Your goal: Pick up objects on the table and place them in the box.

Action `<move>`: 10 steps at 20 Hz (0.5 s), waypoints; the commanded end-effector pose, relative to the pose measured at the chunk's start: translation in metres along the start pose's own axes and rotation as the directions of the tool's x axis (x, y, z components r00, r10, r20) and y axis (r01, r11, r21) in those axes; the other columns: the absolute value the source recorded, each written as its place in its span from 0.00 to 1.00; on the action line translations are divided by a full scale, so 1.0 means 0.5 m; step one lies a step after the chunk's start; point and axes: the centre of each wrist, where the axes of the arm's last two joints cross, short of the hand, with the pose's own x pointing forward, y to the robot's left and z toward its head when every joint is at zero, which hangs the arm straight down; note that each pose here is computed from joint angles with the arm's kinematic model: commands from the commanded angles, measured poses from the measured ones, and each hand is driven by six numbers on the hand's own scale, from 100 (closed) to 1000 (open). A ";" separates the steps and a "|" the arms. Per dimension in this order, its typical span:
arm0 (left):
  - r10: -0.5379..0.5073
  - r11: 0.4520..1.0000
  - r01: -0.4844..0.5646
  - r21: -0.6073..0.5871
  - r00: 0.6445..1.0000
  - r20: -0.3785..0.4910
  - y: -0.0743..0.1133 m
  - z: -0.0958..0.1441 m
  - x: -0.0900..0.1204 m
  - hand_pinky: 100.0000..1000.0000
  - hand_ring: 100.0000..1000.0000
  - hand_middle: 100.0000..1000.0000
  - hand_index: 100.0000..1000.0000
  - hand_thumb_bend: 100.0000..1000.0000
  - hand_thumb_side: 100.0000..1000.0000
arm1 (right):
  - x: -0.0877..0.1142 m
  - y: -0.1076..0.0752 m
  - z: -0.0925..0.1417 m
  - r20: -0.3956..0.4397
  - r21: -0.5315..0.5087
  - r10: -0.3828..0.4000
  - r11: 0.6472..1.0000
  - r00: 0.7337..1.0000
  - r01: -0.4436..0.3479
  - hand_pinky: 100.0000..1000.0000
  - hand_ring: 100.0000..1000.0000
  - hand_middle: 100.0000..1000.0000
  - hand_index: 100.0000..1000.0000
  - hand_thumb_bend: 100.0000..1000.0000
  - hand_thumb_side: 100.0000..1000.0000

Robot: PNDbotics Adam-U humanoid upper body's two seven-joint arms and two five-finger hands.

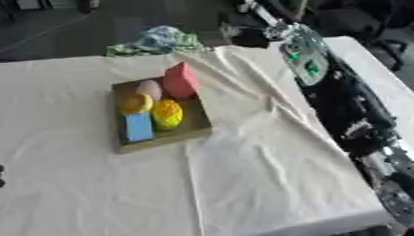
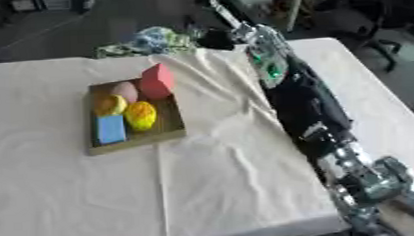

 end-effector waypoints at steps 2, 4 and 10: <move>-0.006 0.999 0.006 0.049 1.000 0.003 0.009 0.006 0.003 0.71 0.51 0.54 0.77 0.00 0.92 | 0.014 -0.040 0.068 -0.004 -0.129 -0.113 0.985 0.994 0.112 0.74 0.70 0.78 0.98 0.00 0.41; 0.008 0.998 -0.008 0.066 1.000 0.003 0.004 0.009 0.000 0.72 0.51 0.54 0.77 0.00 0.92 | 0.009 -0.010 0.122 -0.049 -0.174 -0.194 0.968 0.980 0.183 0.72 0.68 0.76 0.97 0.00 0.49; 0.057 0.992 -0.057 0.111 0.998 0.002 -0.014 0.022 -0.013 0.72 0.53 0.56 0.77 0.00 0.93 | 0.020 0.079 0.237 -0.151 -0.347 -0.391 0.881 0.908 0.321 0.70 0.63 0.72 0.94 0.00 0.59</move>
